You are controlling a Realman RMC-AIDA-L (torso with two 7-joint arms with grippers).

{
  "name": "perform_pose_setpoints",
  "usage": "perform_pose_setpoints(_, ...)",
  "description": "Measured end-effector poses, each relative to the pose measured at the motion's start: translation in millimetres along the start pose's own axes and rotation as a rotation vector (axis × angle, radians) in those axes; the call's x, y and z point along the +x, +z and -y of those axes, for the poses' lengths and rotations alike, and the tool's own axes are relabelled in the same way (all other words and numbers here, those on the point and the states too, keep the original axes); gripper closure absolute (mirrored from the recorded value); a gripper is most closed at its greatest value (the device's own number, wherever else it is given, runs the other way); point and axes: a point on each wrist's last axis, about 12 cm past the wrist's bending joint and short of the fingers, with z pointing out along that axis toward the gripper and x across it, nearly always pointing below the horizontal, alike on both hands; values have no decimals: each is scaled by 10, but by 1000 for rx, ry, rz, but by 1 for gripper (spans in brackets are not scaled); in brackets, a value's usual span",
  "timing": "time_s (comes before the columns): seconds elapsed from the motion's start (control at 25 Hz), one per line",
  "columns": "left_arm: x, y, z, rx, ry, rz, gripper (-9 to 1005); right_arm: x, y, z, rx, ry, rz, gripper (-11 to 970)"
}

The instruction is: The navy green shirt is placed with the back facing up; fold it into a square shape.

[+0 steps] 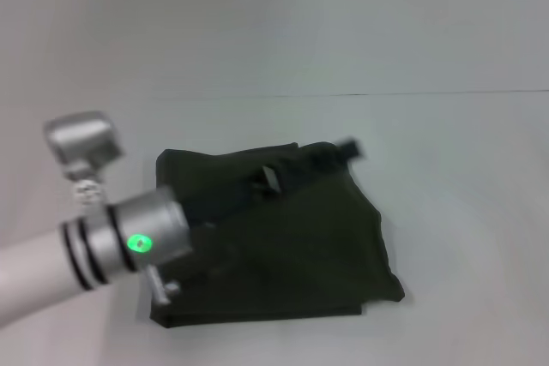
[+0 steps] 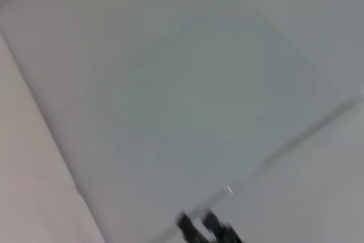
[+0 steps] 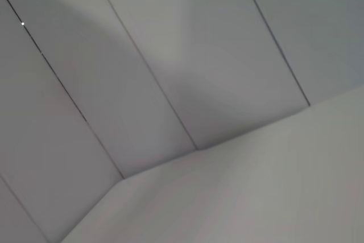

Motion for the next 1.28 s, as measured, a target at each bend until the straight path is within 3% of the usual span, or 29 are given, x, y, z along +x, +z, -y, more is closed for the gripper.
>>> perform_pose_setpoints(0.2, -277, -416, -123, -168, 61, 128, 400, 12, 190, -66, -25, 64, -92, 121)
perform_pose_setpoints(0.28, -379, -569, -168, -238, 70, 162, 169, 15, 279, -99, -34, 88, -139, 121)
perform_pose_setpoints(0.4, -469, -706, -223, -308, 72, 187, 144, 43, 434, -171, -49, 122, -217, 121)
perform_pose_setpoints(0.44, -562, -832, -286, -383, 78, 207, 136, 56, 491, -206, -59, 127, -233, 121)
perform_pose_setpoints(0.76, -757, -1066, -429, -580, 127, 236, 79, 233, 799, -453, -129, 148, -260, 121)
perform_pose_setpoints(0.8, -783, -1128, -492, -662, 148, 227, 79, 259, 831, -478, -135, 158, -259, 121)
perform_pose_setpoints(1.08, -750, -1103, -584, -760, 182, 172, 80, 269, 926, -512, -128, 184, -253, 121)
perform_pose_setpoints(1.28, -714, -1044, -604, -768, 193, 155, 80, 226, 982, -533, -129, 184, -264, 121)
